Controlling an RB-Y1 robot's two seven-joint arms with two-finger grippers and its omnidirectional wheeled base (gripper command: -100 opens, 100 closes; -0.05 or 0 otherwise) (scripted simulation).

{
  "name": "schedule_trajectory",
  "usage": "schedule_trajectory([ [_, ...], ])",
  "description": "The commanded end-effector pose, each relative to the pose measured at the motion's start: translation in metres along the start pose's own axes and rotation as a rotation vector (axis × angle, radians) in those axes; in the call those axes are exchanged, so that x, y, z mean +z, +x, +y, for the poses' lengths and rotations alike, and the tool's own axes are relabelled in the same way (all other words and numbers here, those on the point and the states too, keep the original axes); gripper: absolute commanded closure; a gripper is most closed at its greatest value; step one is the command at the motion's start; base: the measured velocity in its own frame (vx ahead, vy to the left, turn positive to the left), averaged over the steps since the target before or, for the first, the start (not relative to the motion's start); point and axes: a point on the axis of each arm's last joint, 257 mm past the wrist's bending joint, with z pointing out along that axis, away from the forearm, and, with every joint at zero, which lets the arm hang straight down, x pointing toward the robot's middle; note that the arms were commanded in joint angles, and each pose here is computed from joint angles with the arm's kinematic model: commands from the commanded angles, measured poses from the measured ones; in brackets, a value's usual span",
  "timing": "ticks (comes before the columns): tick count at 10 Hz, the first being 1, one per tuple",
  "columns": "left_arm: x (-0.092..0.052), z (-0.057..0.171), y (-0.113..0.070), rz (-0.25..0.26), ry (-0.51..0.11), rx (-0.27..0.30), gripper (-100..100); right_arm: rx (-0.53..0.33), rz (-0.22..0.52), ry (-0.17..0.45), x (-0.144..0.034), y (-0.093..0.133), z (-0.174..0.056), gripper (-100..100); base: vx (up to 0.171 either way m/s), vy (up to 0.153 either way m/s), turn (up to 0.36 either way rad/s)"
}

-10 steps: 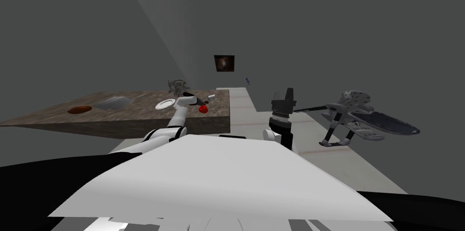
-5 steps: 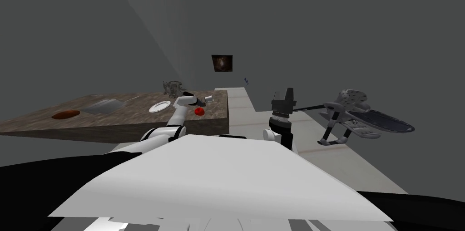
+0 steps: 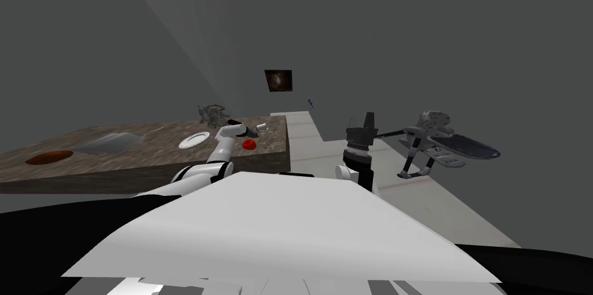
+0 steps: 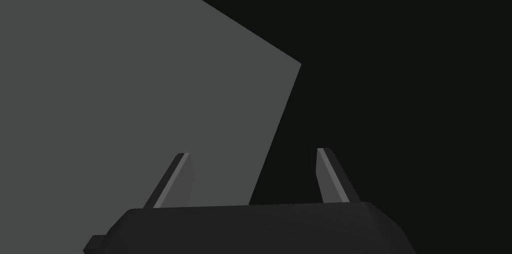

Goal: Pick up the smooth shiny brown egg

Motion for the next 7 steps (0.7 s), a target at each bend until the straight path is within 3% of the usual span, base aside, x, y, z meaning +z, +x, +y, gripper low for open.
schedule_trajectory([
  [1,0.0021,-0.0081,-0.0146,-0.007,0.01,-0.014,-100,0.0,0.0,0.0,0.0,0.0,0.0,0,0.013,-0.033,-0.121],
  [2,0.0017,-0.0043,-0.0089,-0.005,0.005,-0.009,-100,0.0,0.0,0.0,0.0,0.0,0.0,0,0.006,-0.014,-0.022],
  [3,0.0019,-0.005,-0.0096,-0.004,0.007,-0.009,100,0.0,0.0,0.0,0.0,0.0,0.0,0,0.0,0.0,0.0],
  [7,0.0018,-0.005,-0.0092,-0.004,0.007,-0.006,100,0.0,0.0,0.0,0.0,0.0,0.0,0,0.0,0.0,0.0],
])
